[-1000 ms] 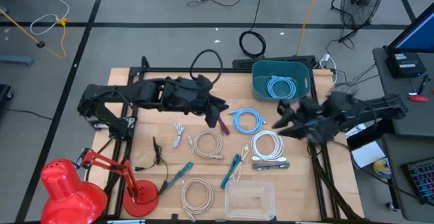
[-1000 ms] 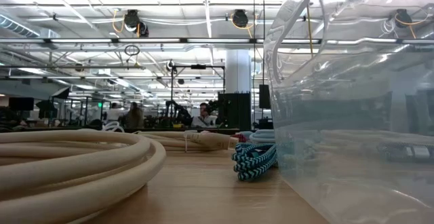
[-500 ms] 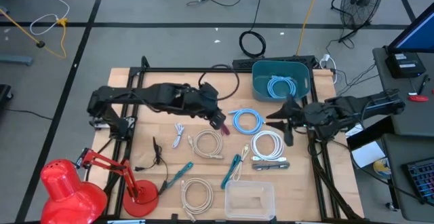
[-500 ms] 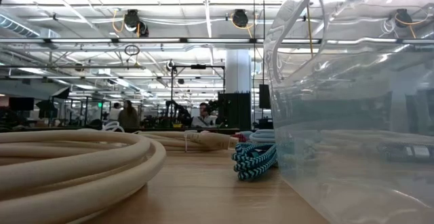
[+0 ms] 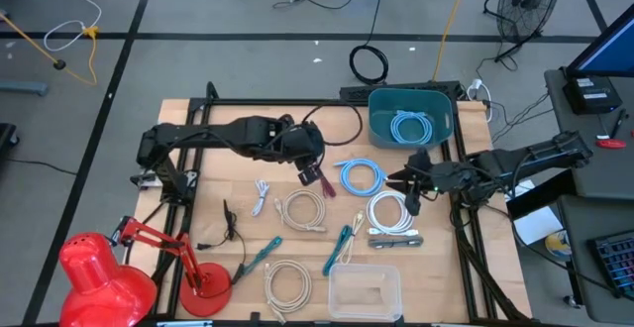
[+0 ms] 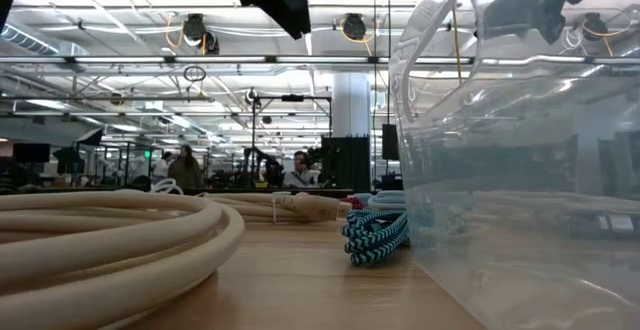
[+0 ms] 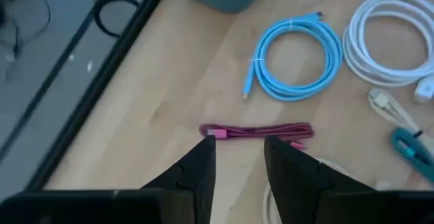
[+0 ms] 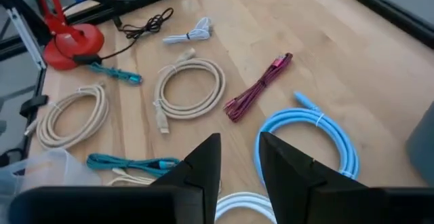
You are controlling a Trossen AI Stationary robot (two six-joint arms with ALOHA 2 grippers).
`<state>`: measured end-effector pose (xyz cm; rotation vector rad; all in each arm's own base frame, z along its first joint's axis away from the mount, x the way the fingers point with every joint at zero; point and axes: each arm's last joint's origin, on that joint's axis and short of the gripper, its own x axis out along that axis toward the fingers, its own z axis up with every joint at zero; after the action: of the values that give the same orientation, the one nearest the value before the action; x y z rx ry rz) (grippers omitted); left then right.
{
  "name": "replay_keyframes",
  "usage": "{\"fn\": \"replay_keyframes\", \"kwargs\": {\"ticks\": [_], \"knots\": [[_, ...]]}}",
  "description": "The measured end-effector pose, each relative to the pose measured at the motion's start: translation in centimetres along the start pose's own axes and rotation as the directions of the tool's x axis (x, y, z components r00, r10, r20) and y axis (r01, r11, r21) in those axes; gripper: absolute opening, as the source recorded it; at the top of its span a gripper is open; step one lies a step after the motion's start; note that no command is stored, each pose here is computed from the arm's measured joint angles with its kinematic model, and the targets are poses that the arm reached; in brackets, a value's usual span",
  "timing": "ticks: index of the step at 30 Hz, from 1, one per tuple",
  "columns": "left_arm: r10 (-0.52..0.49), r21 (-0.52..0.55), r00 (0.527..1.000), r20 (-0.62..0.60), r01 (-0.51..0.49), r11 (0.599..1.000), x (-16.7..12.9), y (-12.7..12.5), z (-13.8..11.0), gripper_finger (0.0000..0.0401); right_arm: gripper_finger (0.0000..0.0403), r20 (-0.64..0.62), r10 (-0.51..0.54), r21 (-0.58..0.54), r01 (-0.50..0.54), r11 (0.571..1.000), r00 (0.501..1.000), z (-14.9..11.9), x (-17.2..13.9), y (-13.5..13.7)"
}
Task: Pick & Place USB Port
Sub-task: Put the pink charger cable into the transparent bin
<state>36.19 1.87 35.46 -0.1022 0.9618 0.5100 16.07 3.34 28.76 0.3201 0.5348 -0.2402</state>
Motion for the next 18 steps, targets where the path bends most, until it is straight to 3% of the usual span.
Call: {"fn": "replay_keyframes", "kwargs": {"ticks": [4,9,16,18], "knots": [[-0.07,0.151,0.994,-0.08,0.081,0.985,2.4,0.0,0.1,0.0127,0.0089,0.064,0.006,-0.035,-0.003,0.999,0.998,0.6,-0.9,-0.2],[-0.117,0.387,0.973,-0.198,0.187,0.903,6.1,-1.0,-0.3,0.0127,0.0086,0.16,-0.008,-0.001,0.008,1.0,0.987,1.2,-2.6,-1.0],[-0.183,0.364,0.914,-0.362,0.319,0.875,9.7,-3.0,-1.7,0.0127,0.0086,0.233,0.005,0.048,-0.017,0.999,0.972,1.4,-4.5,-1.8],[-0.176,0.437,0.914,-0.365,0.335,0.835,9.6,-3.9,-2.0,0.0127,0.0086,0.234,0.008,0.065,-0.024,0.998,0.972,1.3,-4.8,-2.0]]}}
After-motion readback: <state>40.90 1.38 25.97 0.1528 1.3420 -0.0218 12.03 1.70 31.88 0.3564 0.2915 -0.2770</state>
